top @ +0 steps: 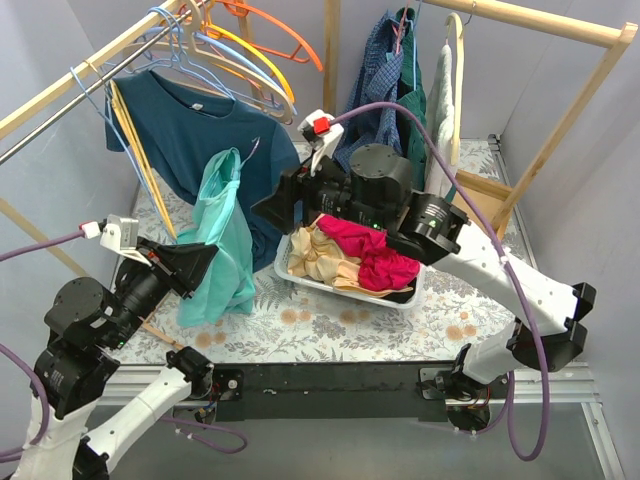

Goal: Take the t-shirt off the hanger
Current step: Pick up the hanger from the clothesline.

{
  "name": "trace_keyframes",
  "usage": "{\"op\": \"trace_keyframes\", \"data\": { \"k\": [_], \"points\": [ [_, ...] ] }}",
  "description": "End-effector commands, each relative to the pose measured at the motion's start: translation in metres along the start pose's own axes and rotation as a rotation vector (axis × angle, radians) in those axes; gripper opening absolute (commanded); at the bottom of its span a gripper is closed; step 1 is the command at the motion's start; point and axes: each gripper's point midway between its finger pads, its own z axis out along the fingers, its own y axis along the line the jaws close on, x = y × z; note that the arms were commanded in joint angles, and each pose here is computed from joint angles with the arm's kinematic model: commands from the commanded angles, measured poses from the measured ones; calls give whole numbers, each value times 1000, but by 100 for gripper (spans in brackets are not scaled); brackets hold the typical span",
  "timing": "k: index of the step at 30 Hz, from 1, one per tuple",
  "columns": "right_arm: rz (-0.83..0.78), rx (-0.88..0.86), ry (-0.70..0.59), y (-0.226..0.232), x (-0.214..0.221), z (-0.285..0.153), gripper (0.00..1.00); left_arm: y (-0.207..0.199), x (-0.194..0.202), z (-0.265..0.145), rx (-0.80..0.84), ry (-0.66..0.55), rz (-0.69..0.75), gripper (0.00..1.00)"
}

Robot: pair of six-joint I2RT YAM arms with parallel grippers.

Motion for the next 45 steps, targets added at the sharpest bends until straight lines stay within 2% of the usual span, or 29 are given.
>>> {"op": "trace_keyframes", "data": {
  "k": [1,7,17,37,45],
  "points": [
    [78,25,117,-6,36,20,75,-12,-24,-5,78,-140,49,0],
    [128,26,131,-6,51,41,78,1,-9,0,49,-137,91,0],
    [161,21,97,-3,49,47,79,19,9,7,-6,-113,96,0],
    [203,18,70,-1,46,97,77,27,25,19,-1,-82,107,0],
    [221,64,163,-13,82,116,75,25,22,20,11,-94,112,0]
  ]
}}
